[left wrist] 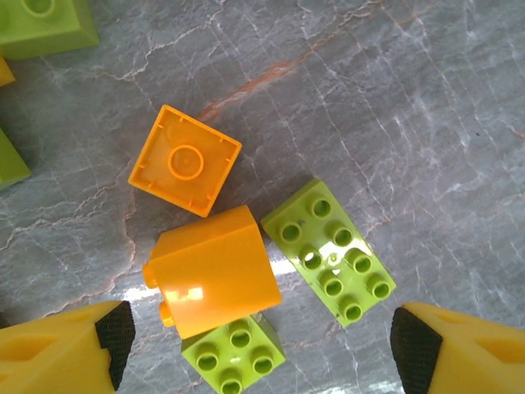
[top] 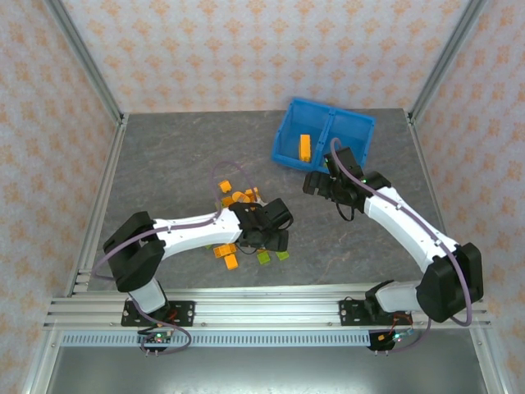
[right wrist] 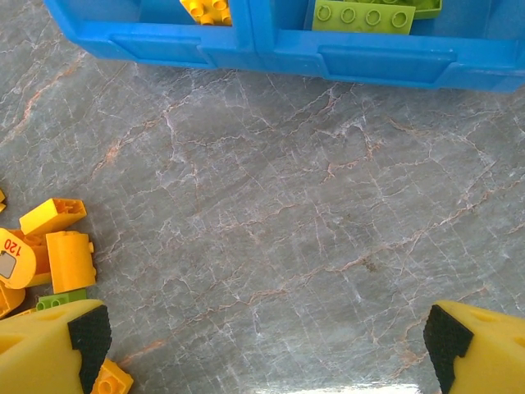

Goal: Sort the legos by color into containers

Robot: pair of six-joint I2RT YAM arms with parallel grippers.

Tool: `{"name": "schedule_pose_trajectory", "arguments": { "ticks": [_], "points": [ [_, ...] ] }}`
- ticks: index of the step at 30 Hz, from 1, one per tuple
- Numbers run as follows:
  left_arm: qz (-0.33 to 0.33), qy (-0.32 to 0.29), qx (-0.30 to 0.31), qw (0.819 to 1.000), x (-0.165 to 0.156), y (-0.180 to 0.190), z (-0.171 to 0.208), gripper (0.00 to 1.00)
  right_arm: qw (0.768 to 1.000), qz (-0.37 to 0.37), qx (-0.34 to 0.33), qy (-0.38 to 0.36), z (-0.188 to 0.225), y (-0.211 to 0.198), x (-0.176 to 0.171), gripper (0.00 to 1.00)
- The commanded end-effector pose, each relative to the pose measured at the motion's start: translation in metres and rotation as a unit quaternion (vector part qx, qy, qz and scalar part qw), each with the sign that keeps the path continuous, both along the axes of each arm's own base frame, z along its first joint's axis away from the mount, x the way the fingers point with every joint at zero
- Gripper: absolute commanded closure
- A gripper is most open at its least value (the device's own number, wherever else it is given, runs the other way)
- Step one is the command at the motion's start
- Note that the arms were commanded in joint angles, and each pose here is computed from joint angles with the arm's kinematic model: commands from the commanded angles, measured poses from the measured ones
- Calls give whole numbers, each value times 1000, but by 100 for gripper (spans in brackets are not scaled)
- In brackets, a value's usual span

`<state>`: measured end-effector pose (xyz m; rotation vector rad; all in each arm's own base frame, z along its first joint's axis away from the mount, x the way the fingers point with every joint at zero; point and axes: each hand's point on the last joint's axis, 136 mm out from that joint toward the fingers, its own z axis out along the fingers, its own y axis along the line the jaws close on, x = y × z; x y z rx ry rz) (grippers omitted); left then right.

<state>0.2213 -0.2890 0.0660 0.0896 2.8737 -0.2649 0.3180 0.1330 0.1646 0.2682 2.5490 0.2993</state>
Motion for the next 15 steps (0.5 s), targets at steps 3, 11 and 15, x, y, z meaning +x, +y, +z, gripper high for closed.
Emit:
{"name": "schedule_pose_trajectory", "arguments": {
  "ticks": [3, 11, 15],
  "points": [
    [35, 0, 32, 999, 4, 10, -24, 18, 1000, -15, 2, -19, 10, -7, -4, 1],
    [53, -4, 56, 997, 5, 21, -44, 50, 1000, -16, -3, -20, 9, -10, -7, 1],
    [56, -6, 58, 997, 4, 24, -49, 63, 1000, -16, -1, -19, 8, -9, -6, 1]
  ]
}}
